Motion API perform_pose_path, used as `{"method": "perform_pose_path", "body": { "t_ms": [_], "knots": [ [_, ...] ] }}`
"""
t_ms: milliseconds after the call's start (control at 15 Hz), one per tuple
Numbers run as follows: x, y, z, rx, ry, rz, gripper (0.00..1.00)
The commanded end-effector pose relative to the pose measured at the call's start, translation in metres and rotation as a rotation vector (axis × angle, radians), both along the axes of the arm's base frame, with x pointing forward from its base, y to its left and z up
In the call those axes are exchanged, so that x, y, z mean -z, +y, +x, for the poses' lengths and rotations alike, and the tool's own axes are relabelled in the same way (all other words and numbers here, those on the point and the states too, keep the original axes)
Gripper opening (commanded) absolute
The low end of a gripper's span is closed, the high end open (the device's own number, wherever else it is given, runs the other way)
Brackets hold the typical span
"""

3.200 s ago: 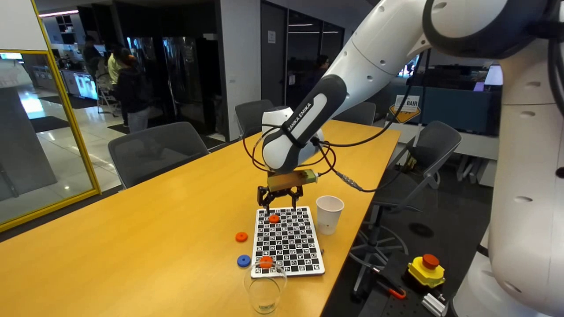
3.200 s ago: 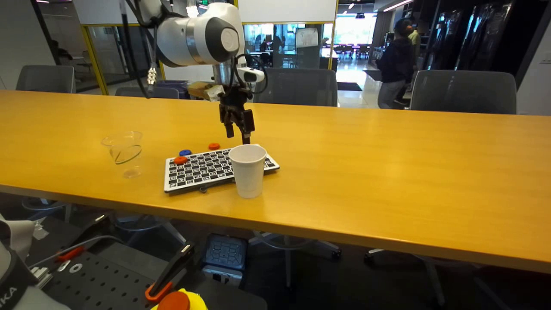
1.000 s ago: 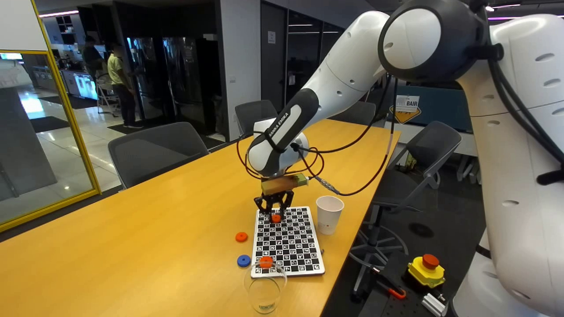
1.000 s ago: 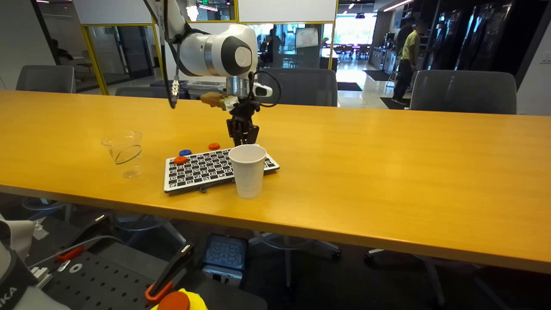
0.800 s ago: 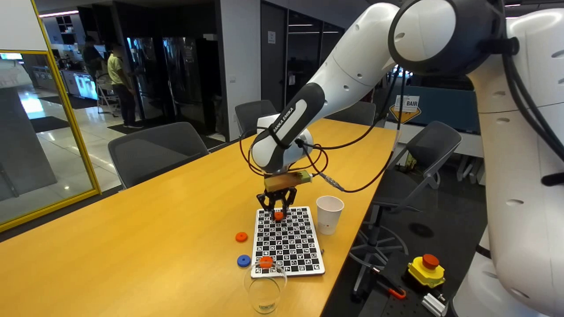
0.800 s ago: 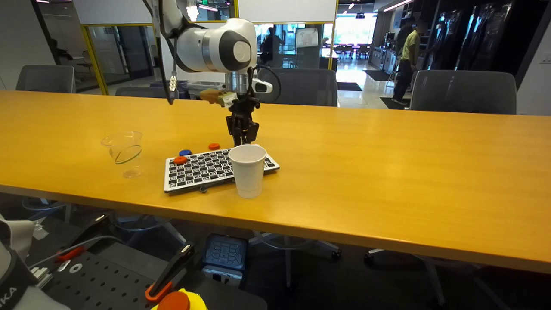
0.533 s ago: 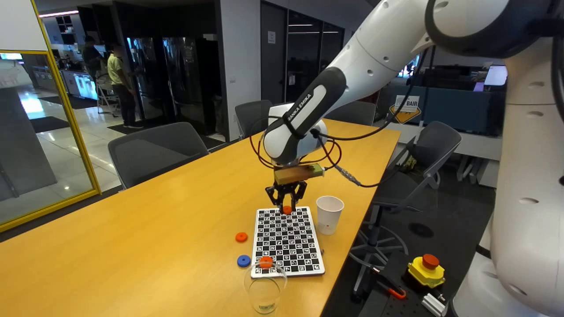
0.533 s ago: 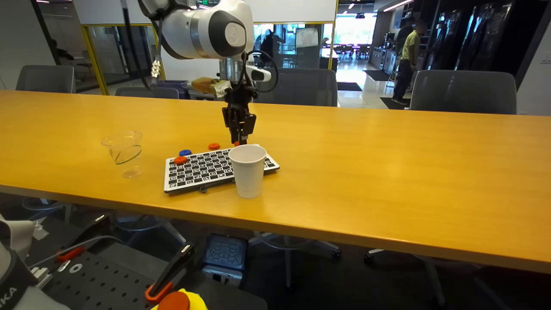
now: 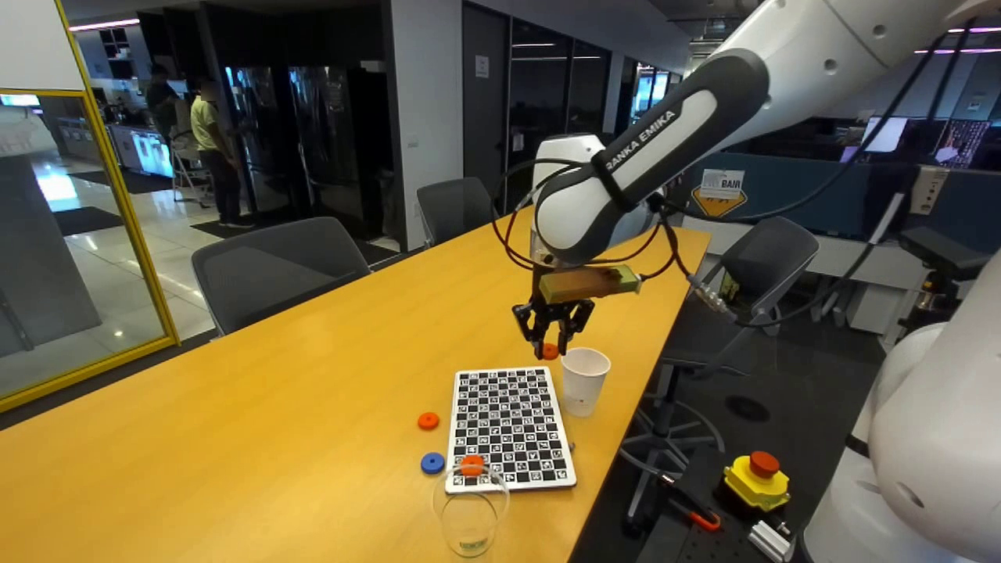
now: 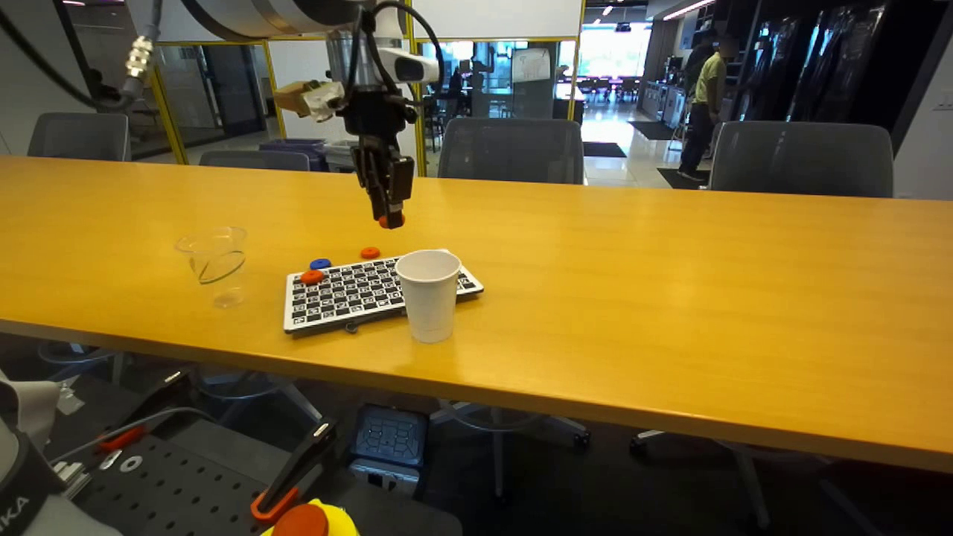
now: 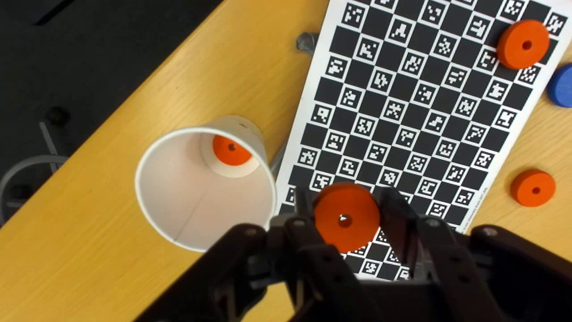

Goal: Put the four orange rings inside the white cup, put the blue ring inside the clear cup

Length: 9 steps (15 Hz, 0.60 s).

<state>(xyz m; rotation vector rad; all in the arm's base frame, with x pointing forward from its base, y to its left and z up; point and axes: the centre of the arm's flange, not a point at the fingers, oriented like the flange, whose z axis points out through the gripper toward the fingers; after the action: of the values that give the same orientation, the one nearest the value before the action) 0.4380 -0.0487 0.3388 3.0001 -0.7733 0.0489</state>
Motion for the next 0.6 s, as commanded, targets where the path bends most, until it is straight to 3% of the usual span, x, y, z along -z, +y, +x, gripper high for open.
{"method": "perform_pose_path", "body": {
  "t_ms": [0, 533],
  "knots": [
    [-0.024, -0.001, -0.044, 0.074, -0.053, -0.041, 0.19],
    [-0.002, -0.03, -0.036, 0.204, -0.026, -0.059, 0.19]
  ]
}}
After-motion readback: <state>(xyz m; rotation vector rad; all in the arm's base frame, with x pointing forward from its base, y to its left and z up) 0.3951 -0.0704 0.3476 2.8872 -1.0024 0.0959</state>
